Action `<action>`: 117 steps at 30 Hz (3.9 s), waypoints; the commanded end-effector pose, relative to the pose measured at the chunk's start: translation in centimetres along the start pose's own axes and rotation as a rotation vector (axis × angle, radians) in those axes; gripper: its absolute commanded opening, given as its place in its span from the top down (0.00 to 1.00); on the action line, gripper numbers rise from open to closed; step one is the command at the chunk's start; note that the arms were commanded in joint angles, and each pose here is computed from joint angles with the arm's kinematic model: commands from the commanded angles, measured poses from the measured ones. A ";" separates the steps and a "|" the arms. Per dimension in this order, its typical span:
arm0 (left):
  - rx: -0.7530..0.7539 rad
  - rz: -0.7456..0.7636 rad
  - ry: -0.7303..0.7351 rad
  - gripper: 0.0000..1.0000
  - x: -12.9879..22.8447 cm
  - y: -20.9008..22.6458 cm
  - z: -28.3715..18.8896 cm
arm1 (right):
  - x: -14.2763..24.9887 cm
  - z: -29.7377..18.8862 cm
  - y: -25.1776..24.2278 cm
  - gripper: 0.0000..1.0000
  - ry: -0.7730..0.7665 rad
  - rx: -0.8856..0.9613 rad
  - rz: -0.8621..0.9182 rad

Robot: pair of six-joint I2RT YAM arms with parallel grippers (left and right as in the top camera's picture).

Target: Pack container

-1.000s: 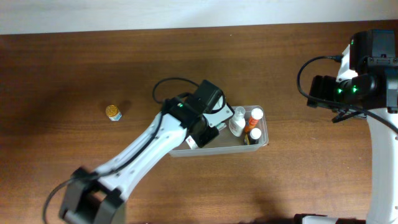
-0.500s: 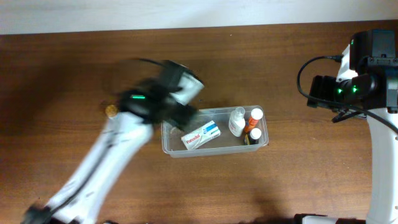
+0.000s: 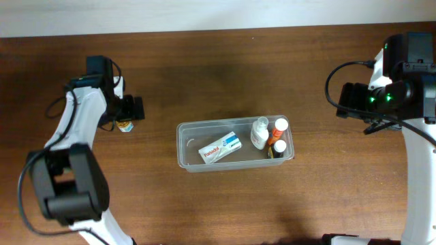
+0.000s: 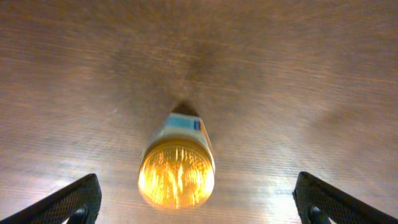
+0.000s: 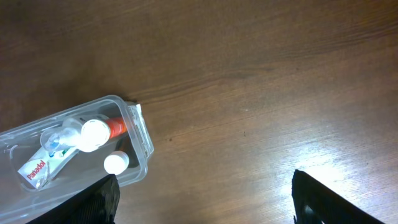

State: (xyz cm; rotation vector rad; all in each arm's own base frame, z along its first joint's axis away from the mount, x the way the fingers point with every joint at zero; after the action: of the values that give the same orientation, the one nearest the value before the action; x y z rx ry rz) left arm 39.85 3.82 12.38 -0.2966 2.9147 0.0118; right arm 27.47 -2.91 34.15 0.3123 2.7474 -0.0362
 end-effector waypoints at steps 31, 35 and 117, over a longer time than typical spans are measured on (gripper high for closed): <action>0.042 -0.022 0.091 0.64 0.2 -0.5 4.1 | -0.1 0.3 -0.2 0.20 0.008 0.005 -0.002; 0.169 0.034 -0.013 0.64 -0.4 -3.8 -2.5 | -0.1 0.3 -0.2 0.20 0.008 0.005 -0.002; 0.143 0.050 -0.659 0.01 26.3 1.7 -17.8 | 19.2 4.7 -0.9 0.02 -0.429 -0.134 -0.156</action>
State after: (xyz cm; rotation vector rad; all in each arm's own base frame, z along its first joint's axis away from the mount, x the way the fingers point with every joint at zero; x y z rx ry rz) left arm 10.96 -0.18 24.91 -0.1636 2.2165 -0.0746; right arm 11.51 -0.04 22.76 0.0505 2.3335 0.0359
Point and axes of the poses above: each gripper's point midway between its finger pads, its own z axis out along the fingers, its own y axis along the line the jaws close on, x = y × z, the point moved 6 cm from there along -z, back along the fingers, and after that the axes turned 4 degrees about -z, right-handed, at the moved point
